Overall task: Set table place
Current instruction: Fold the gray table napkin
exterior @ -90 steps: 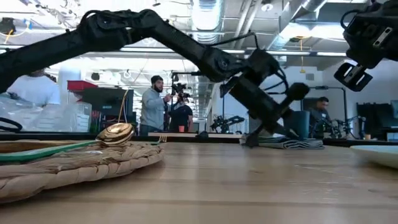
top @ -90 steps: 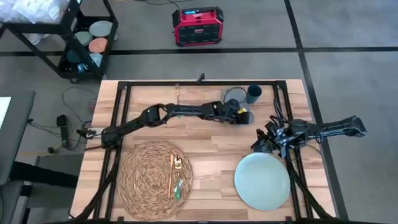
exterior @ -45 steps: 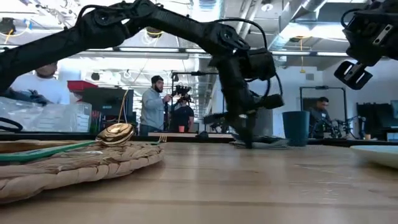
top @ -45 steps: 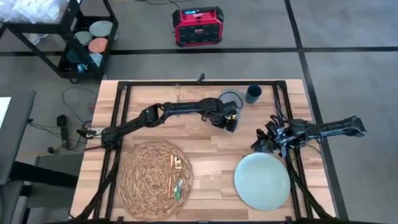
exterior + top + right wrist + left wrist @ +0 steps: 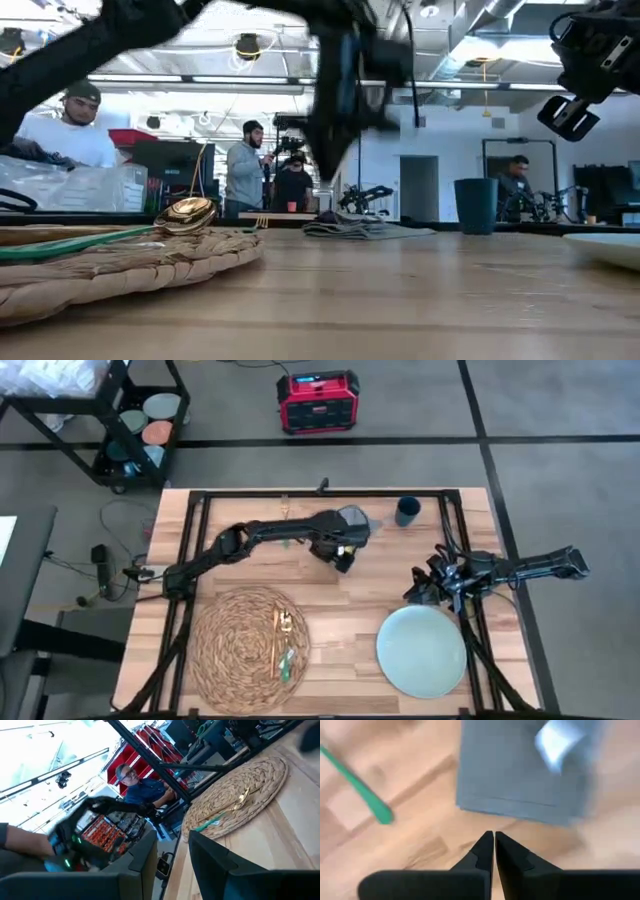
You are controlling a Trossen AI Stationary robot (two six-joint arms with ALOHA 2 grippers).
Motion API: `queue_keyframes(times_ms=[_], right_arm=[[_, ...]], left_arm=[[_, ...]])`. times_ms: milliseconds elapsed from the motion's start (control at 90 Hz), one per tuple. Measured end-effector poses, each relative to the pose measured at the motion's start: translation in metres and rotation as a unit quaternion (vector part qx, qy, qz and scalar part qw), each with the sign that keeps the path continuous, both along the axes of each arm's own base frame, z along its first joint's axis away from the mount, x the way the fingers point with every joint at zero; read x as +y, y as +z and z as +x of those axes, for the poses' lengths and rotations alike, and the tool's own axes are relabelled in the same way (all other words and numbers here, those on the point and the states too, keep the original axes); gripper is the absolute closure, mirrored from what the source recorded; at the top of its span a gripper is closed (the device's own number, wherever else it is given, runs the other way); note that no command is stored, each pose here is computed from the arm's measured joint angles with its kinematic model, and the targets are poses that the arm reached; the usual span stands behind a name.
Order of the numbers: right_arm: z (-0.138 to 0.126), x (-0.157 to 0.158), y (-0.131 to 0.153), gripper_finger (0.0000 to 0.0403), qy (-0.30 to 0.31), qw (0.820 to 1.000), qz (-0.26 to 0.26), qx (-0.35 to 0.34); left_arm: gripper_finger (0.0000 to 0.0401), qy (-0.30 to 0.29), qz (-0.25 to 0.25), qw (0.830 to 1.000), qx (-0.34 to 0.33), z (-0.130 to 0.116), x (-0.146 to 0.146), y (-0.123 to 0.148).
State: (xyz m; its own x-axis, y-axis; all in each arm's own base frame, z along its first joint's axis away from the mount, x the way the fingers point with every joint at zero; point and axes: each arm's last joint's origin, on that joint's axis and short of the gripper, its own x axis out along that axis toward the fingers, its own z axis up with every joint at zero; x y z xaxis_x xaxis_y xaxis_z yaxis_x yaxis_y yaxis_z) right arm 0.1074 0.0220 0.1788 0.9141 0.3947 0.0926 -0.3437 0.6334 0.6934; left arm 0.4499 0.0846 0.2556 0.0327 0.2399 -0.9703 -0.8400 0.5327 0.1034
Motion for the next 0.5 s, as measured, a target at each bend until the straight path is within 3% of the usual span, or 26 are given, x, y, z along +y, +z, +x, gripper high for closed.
queue_keyframes(times_ms=[111, 167, 256, 322, 500], right_arm=[[-0.001, 0.003, 0.002, 0.0301, 0.019, 1.000, 0.001, -0.008], [-0.001, 0.005, 0.004, 0.0301, 0.025, 1.000, 0.002, -0.018], [-0.002, 0.005, 0.005, 0.0301, 0.027, 0.999, 0.004, -0.027], [-0.002, 0.005, 0.006, 0.0301, 0.020, 0.999, 0.005, -0.029], [-0.002, 0.004, 0.007, 0.0300, 0.004, 0.999, 0.012, -0.034]], left_arm=[[0.0401, 0.022, 0.102, 0.992, -0.068, -0.010, 0.018, 0.040], [0.0401, 0.048, 0.123, 0.984, -0.117, -0.016, 0.039, 0.058], [0.0401, 0.073, 0.092, 0.977, -0.178, -0.020, 0.075, 0.065], [0.0401, 0.079, 0.070, 0.971, -0.212, -0.017, 0.099, 0.054], [0.0401, 0.082, 0.015, 0.964, -0.254, -0.021, 0.132, 0.033]])
